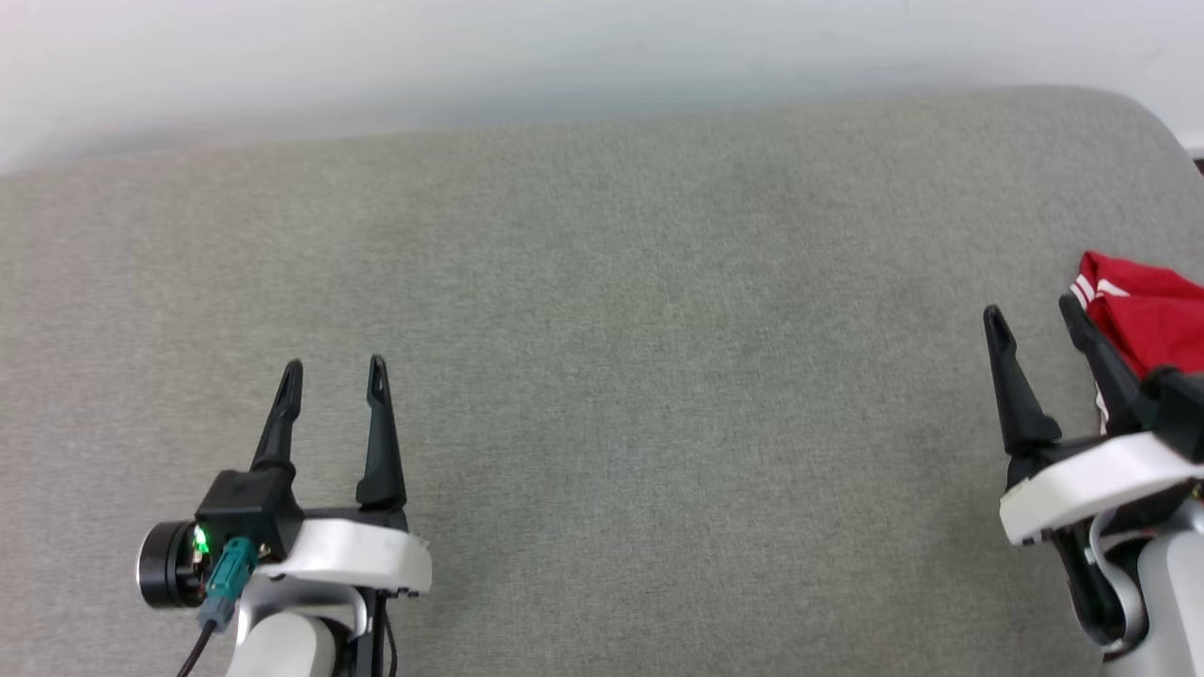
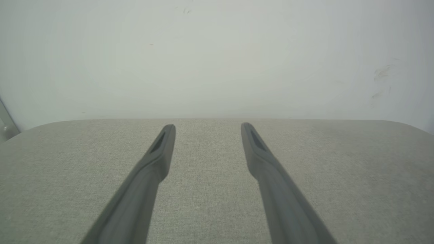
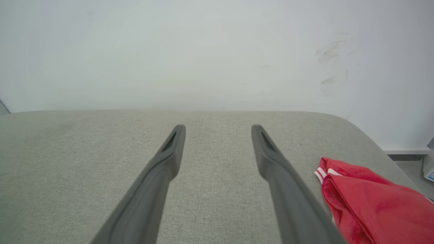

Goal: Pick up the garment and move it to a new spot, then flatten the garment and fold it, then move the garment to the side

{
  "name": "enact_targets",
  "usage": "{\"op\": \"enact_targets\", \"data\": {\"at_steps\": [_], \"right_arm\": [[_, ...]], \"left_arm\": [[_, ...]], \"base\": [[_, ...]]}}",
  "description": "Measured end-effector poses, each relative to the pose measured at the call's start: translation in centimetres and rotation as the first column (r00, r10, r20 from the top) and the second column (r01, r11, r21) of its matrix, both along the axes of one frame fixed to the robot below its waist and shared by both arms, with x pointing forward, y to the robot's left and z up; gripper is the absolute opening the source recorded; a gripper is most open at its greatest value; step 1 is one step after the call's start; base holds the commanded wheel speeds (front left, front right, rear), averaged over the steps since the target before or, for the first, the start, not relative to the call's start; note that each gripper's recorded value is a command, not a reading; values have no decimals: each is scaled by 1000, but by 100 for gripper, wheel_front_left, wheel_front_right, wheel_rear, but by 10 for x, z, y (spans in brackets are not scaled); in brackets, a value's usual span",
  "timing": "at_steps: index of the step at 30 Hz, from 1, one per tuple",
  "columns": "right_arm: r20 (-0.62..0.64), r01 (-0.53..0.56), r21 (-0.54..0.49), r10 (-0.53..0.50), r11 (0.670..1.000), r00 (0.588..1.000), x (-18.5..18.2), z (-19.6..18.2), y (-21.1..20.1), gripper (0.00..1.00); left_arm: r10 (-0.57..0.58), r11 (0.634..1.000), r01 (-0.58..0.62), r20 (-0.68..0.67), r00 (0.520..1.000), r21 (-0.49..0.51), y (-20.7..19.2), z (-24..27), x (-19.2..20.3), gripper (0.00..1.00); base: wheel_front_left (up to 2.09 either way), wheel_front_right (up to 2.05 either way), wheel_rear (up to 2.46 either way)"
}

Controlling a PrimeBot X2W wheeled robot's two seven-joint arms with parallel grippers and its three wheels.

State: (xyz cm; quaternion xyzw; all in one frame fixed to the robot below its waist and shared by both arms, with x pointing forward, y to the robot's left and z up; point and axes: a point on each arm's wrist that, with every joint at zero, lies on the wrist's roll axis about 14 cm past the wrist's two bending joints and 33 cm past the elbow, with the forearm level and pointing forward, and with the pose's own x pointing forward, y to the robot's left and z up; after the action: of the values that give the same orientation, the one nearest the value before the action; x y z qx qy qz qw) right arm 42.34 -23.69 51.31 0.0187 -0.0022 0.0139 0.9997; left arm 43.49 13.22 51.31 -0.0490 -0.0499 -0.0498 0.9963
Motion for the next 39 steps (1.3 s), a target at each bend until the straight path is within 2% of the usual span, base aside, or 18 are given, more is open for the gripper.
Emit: {"op": "enact_targets", "data": {"at_steps": [16, 39], "right_arm": [[64, -40, 20, 38, 999, 997, -56, 40, 36, 100], [74, -35, 24, 34, 999, 997, -59, 46, 41, 100]], "left_arm": [[55, 998, -55, -9, 998, 38, 38, 3, -52, 100], [50, 998, -49, -9, 999, 30, 39, 3, -53, 100]], "base": [[0, 0, 0], [0, 0, 0]]}}
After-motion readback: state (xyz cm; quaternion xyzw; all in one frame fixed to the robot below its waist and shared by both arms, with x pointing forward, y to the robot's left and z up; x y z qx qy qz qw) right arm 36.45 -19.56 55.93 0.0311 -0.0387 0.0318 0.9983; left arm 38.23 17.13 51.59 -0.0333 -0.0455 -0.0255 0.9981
